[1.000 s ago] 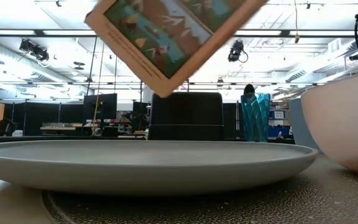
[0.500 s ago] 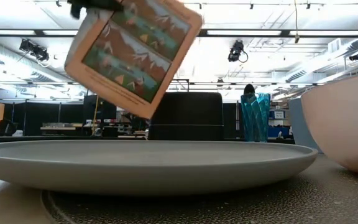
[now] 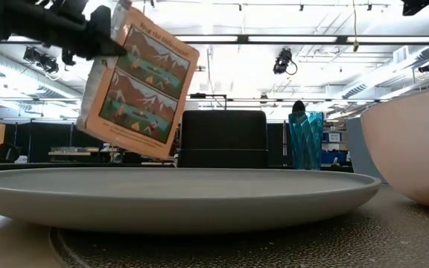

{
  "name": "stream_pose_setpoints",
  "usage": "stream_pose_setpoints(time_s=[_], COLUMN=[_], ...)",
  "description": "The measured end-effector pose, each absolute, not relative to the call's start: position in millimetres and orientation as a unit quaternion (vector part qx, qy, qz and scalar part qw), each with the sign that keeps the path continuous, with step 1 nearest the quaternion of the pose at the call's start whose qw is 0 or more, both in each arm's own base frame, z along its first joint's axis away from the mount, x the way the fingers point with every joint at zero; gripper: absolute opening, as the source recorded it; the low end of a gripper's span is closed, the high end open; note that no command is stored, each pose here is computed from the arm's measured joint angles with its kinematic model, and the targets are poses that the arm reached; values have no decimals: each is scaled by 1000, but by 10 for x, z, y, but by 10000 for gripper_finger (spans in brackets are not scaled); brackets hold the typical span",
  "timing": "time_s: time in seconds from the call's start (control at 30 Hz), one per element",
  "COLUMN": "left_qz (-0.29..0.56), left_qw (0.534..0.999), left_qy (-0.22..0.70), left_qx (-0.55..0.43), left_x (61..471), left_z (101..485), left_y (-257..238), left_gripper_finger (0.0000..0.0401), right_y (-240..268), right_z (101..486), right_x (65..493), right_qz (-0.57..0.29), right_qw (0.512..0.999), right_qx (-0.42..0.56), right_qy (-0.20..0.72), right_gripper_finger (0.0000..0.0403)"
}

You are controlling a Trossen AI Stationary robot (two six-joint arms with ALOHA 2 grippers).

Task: Arrange a breakfast setting
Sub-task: Pour the cereal from the yellow cereal box into the orange bowl on the brown placemat

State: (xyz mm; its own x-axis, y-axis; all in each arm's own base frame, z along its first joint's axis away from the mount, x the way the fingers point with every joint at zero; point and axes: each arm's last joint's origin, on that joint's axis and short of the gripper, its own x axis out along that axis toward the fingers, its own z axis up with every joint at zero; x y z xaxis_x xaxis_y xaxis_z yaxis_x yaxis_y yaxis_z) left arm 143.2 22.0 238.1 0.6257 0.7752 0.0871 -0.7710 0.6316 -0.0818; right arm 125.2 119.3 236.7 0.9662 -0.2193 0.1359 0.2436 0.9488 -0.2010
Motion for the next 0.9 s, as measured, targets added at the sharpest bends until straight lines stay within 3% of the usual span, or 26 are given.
stream_pose_setpoints(time_s=[0.9], left_qz=[547], left_qw=[832], left_qy=[-90], left_qx=[-12], left_x=[1028], left_z=[1872], left_y=[499], left_gripper_finger=[9], right_y=[1191], right_z=[2334], right_x=[1272], right_qz=[-112], right_qw=[989], right_qx=[-79], right_qy=[-52], right_gripper_finger=[158])
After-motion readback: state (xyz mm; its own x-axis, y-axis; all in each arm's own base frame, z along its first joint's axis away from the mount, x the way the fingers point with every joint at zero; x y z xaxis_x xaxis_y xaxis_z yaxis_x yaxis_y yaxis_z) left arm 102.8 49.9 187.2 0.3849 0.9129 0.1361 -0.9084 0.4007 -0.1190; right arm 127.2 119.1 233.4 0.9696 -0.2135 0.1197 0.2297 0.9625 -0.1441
